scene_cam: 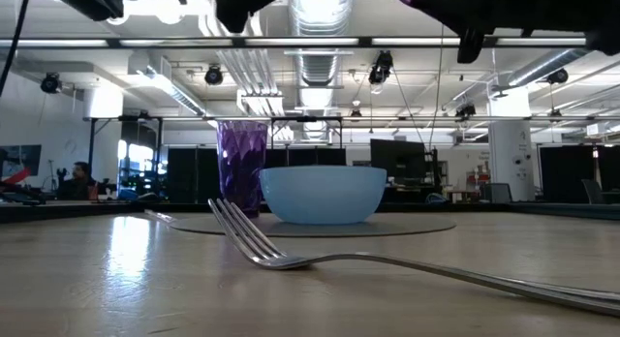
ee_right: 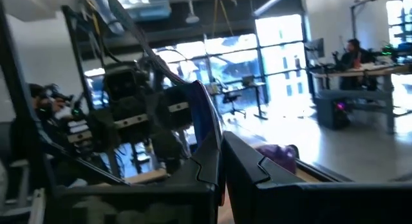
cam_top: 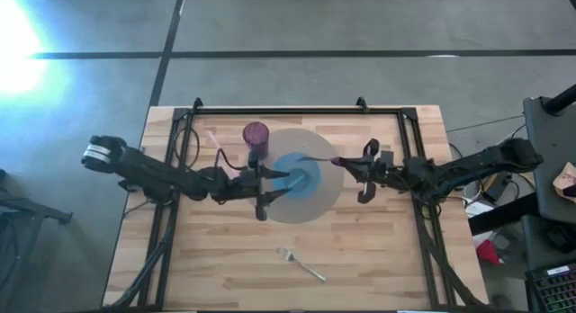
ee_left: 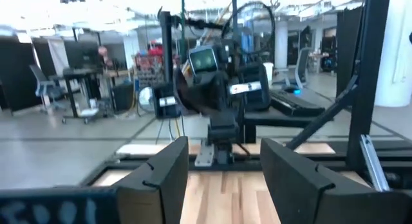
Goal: Pick & Place Utensil
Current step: Put the violet spoon into the blue bowl on the gray mat
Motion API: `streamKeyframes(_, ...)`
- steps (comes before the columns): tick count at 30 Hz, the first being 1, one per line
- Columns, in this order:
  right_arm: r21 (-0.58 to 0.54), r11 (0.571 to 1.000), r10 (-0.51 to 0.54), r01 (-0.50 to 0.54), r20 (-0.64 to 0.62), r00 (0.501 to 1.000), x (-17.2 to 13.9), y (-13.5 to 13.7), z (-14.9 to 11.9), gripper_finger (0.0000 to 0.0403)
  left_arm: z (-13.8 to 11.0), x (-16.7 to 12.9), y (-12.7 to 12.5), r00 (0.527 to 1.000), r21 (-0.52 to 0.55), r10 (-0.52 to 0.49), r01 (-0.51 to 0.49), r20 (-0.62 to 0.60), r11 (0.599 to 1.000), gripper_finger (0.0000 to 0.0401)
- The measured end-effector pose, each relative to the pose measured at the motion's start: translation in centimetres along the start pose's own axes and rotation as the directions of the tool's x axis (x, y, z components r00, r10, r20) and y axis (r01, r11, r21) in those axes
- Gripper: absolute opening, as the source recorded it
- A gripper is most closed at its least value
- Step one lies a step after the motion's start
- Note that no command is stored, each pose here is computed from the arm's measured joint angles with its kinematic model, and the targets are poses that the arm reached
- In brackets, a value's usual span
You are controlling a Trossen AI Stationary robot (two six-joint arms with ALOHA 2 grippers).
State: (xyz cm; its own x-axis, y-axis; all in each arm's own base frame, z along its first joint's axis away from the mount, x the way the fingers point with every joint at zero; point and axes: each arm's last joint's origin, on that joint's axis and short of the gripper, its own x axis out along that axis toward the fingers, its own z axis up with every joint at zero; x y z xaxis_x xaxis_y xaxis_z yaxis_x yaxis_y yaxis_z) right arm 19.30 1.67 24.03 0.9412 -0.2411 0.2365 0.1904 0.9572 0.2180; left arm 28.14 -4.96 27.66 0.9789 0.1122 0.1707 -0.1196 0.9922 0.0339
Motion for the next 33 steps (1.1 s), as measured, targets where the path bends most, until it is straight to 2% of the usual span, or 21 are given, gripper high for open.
streamKeyframes(13,0.008,0.998,0.058,-0.060,0.114,0.992,2.1,0.6,-3.4,0.0008,-0.9,1.4,-0.1,0.975,0.020,0.038,-0.043,0.218,0.999,0.0188)
streamKeyframes(19,0.017,0.997,0.077,-0.079,0.091,0.993,4.6,1.5,-4.6,0.0008,-0.9,2.3,0.0,0.972,0.021,0.050,-0.056,0.230,0.998,0.0188)
streamKeyframes(23,-0.016,0.996,0.089,-0.088,0.079,0.993,6.2,2.1,-5.3,0.0008,-1.1,2.7,-0.2,0.973,0.050,0.048,-0.061,0.225,0.997,0.0188)
streamKeyframes(29,-0.021,0.996,0.089,-0.087,0.087,0.992,6.6,2.3,-5.3,0.0008,-0.5,2.6,-0.1,0.968,0.043,0.052,-0.064,0.246,0.997,0.0187)
streamKeyframes(33,-0.006,0.996,0.090,-0.089,0.086,0.992,6.6,2.3,-5.3,0.0008,-0.2,2.5,0.0,0.961,0.038,0.057,-0.070,0.269,0.997,0.0169)
